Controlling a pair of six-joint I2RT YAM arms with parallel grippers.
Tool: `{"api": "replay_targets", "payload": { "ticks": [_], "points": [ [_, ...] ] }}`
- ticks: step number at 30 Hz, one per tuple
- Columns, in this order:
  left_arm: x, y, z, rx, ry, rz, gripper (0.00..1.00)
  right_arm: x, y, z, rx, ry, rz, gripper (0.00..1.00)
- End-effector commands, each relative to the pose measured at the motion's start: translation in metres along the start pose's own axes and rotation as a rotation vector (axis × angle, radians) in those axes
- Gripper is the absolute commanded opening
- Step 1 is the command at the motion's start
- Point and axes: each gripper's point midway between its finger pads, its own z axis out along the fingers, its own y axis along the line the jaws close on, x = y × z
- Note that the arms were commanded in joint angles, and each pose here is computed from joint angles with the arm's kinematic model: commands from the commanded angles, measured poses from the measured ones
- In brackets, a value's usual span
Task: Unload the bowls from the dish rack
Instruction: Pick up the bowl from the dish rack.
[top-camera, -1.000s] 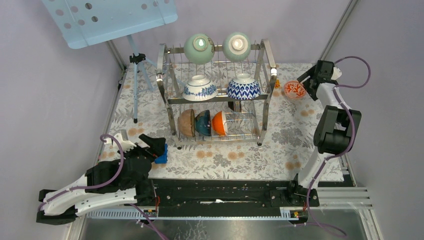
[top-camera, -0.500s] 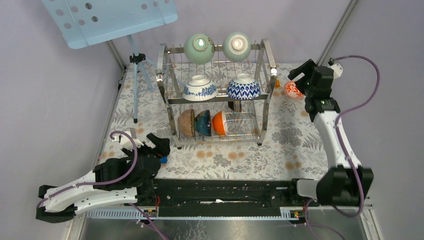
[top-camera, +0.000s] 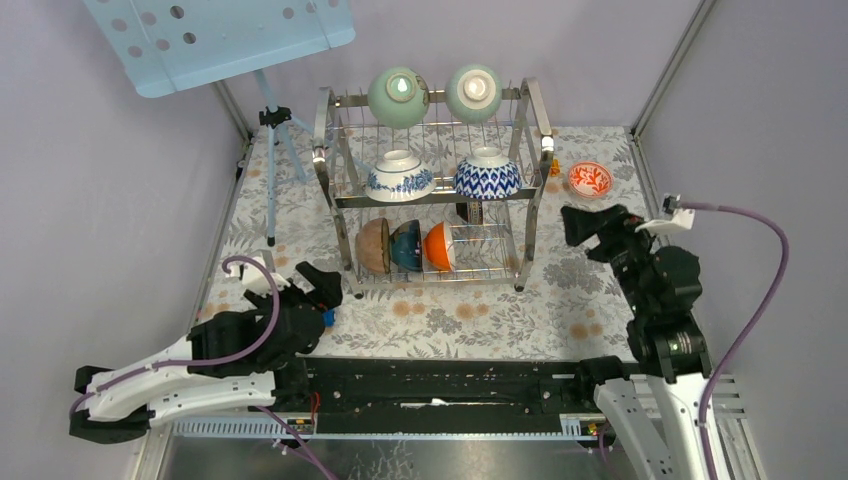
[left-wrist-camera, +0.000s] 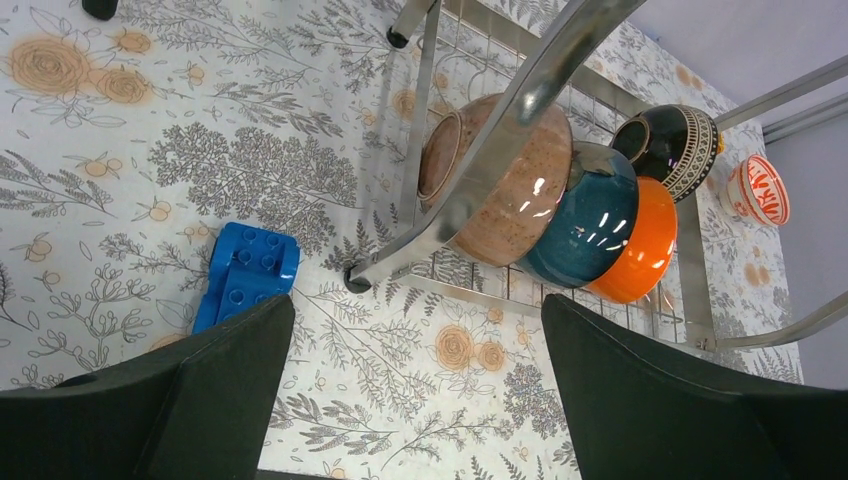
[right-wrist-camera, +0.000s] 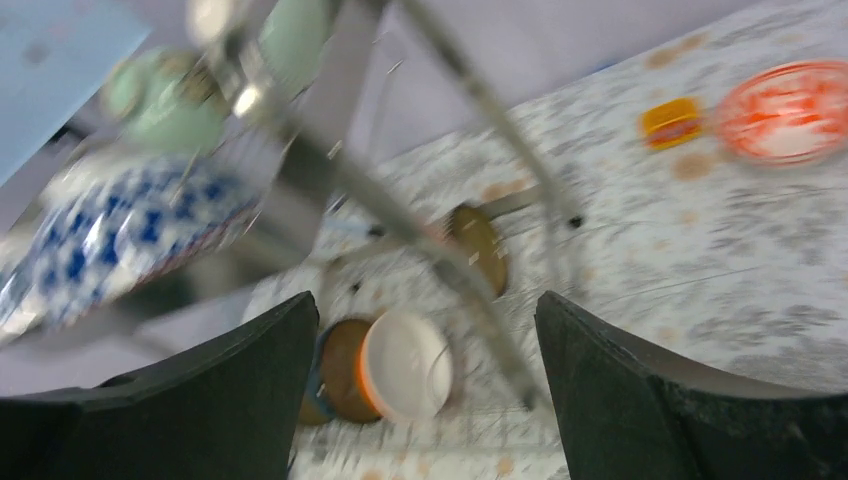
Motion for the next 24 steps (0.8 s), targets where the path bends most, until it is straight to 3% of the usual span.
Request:
{"api": "replay_targets", "payload": {
  "ticks": [1,4,9,24],
  "points": [
    [-0.019,-0.019,-0.002,0.033,-0.055,-0.014,0.99,0.07,0.043,-0.034,-0.355,0.267,-0.014,0.86],
    [-0.013,-0.029,-0.001,0.072,-0.037,0.002,0.99,0.1,0.054,-0.055,-0.497,0.36,0.011,0.86],
    [0.002,-0.035,0.003,0.09,-0.003,0.022,0.99,0.131,0.05,-0.074,-0.57,0.437,0.003,0.86],
    [0.028,-0.046,0.012,0.053,0.054,0.056,0.99,0.154,0.053,-0.069,-0.59,0.544,-0.094,0.82]
  ]
}}
